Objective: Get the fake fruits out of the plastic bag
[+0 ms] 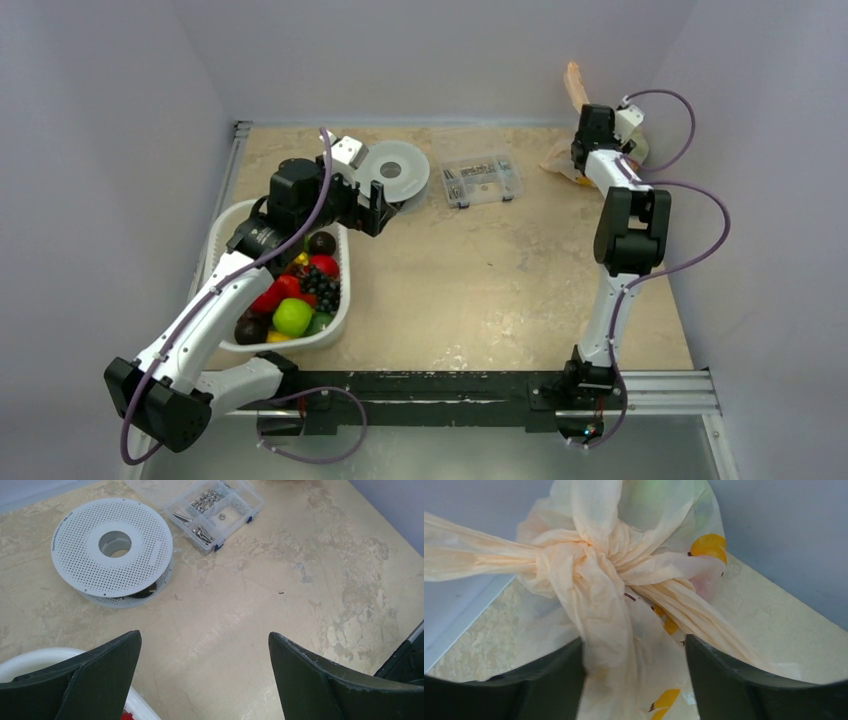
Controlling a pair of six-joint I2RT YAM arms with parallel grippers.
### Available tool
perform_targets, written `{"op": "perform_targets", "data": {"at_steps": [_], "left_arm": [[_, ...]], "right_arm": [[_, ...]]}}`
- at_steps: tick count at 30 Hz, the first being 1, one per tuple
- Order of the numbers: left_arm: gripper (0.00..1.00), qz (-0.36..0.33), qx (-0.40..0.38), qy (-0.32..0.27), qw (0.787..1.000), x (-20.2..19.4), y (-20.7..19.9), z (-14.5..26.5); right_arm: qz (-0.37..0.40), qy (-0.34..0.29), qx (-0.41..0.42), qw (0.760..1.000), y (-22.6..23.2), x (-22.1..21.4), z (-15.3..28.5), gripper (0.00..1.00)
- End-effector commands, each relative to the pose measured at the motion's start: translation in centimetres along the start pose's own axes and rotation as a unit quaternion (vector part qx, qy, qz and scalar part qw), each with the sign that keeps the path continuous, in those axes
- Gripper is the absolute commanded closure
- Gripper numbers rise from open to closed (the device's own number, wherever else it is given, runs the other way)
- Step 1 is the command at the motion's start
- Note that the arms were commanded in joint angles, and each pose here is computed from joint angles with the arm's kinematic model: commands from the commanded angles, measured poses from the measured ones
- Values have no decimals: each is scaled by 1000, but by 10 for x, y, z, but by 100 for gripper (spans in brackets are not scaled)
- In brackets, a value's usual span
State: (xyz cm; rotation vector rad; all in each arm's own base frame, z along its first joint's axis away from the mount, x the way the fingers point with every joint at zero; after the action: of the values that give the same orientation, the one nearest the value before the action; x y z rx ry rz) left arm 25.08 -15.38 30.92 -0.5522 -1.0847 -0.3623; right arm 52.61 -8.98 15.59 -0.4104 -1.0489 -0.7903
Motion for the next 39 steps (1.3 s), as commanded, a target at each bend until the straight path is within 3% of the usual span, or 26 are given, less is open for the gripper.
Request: {"op": "perform_targets", "data": {"at_steps": [1, 3, 5, 8, 14, 18, 25, 30, 34, 39], "left_arm": [[0, -10, -20, -27, 999, 19, -7, 1], [0, -11, -16, -26, 999, 19, -6, 0], [0, -11, -18, -24, 999, 19, -6, -1], [0, -11, -18, -19, 1000, 18, -6, -4], [0, -9, -32, -12, 999, 19, -8, -8], [0, 0, -49, -10, 999, 22, -13, -7], [0, 12, -74, -11, 997, 22, -21, -3], [0, 5, -73, -7, 997, 18, -24, 3], [0, -15, -68, -7, 998, 17, -29, 8], [0, -11, -72, -7, 997, 16, -31, 8]], "right_arm": [[-8, -19, 24, 999, 0, 21, 9, 42], [-10, -8, 29, 999, -4, 16, 11, 58], [-23, 7, 34, 999, -9, 12, 20, 82], [-50, 38, 23, 998, -27, -2, 41, 100], [-101, 65, -16, 993, -87, -40, 100, 100], [-110, 98, 7, 989, -114, -69, 136, 100], [-19, 140, 95, 985, -113, -102, 210, 100], [26, 199, 161, 966, -116, -133, 265, 100], [63, 248, 246, 935, -111, -162, 317, 100], [92, 281, 400, 868, -81, -191, 401, 100]]}}
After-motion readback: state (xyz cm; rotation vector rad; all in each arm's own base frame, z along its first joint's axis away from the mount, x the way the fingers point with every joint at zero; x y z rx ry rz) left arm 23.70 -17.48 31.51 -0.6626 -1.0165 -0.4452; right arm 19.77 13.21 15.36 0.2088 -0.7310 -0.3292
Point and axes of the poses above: each gripper's point midway between its finger pads, its own z axis back along the fingers, its own y axis along the line the jaws close on, x = y × z, the point moved 7 cm from there along z, back along the fingers, and after that the axes turned 5 degrees about z, right-handed, at the moved point
